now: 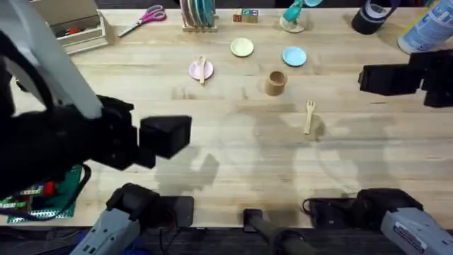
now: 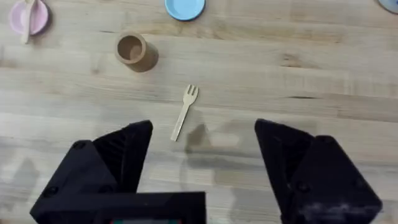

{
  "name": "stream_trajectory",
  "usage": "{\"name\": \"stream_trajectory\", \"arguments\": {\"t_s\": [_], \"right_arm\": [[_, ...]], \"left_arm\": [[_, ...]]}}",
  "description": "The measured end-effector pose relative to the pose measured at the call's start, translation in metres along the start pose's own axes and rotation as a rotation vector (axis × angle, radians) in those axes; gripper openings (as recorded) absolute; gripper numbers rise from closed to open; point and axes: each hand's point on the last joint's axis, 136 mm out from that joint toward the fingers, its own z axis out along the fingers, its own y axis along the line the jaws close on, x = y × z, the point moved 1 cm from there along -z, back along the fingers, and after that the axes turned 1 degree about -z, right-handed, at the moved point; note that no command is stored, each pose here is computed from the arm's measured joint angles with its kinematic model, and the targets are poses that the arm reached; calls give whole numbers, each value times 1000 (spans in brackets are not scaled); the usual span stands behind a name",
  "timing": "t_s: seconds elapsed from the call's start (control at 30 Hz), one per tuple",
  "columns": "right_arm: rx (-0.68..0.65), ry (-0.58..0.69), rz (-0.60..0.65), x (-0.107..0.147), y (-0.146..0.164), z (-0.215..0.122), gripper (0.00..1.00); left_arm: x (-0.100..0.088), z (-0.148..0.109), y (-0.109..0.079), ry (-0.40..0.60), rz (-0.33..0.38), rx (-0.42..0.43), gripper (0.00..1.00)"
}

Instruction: Pick up a utensil and set it on the pink plate, then put the other utensil in the container.

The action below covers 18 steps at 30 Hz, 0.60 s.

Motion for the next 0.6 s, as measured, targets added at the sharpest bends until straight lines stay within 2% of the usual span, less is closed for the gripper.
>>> {"name": "stream_trajectory", "arguments": {"t_s": [0.2, 0.6], "right_arm": [[0, 0, 0, 0, 0, 0, 998], [0, 2, 0, 0, 0, 0, 998]], "left_arm": [[4, 4, -4, 12, 95, 29, 995], [1, 4, 4, 3, 127, -25, 995]]}}
